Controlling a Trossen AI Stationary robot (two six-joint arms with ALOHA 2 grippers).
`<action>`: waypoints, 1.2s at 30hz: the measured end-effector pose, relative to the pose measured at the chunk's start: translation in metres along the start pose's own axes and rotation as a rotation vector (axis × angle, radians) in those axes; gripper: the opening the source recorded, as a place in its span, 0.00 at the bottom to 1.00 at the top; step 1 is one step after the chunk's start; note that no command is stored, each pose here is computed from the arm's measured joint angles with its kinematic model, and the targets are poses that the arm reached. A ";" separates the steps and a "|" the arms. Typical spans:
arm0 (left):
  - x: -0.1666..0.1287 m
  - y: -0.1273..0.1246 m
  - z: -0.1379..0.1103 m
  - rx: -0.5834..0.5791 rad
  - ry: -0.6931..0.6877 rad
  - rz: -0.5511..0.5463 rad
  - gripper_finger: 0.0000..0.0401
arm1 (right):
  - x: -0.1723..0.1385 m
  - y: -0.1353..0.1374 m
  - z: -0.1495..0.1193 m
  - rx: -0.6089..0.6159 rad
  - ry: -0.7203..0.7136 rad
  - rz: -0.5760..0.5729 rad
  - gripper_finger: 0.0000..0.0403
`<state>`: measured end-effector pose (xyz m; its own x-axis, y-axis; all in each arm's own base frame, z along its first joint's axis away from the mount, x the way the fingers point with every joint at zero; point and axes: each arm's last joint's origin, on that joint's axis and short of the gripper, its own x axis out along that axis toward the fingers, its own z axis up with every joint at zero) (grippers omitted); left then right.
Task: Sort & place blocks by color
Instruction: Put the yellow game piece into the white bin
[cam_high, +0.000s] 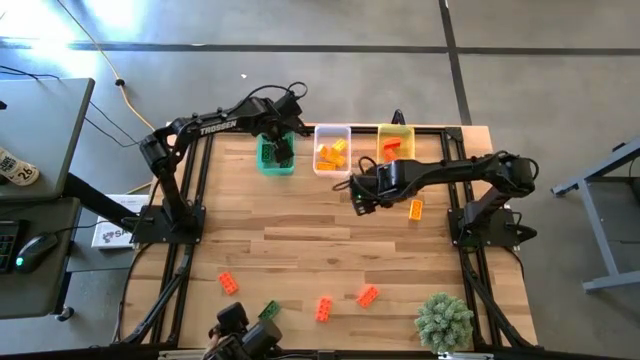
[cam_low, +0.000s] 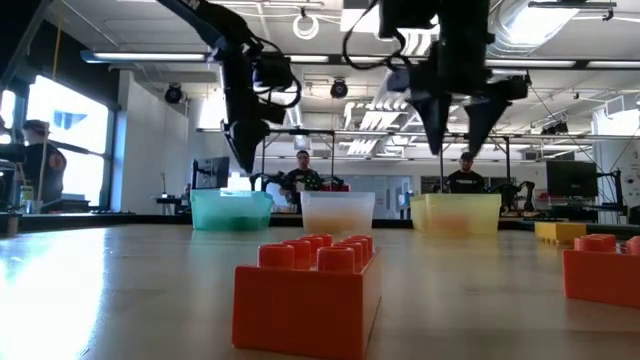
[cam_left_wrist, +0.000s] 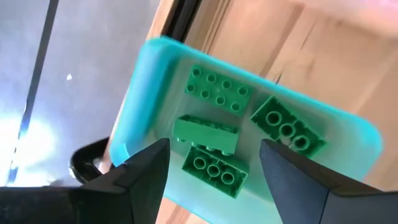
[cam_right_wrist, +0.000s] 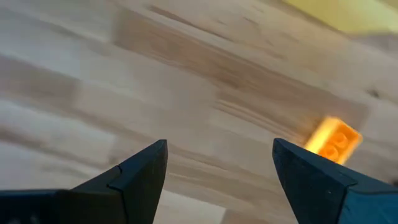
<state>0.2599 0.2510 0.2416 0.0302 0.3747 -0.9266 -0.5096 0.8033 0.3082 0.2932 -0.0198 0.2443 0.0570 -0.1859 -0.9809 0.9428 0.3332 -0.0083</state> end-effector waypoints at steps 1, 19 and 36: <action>-0.005 0.000 0.002 0.002 -0.008 -0.003 0.59 | 0.004 -0.003 -0.002 0.020 0.008 -0.019 0.69; -0.050 -0.032 0.025 0.157 -0.107 -0.026 0.60 | 0.058 -0.058 -0.035 0.351 0.013 -0.278 0.69; -0.052 -0.037 0.026 0.170 -0.112 -0.025 0.60 | 0.100 -0.094 -0.058 0.566 -0.026 -0.170 0.68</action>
<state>0.2997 0.2139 0.2841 0.1418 0.3950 -0.9077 -0.3549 0.8762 0.3259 0.1913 -0.0161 0.1362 -0.1093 -0.2188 -0.9696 0.9675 -0.2470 -0.0533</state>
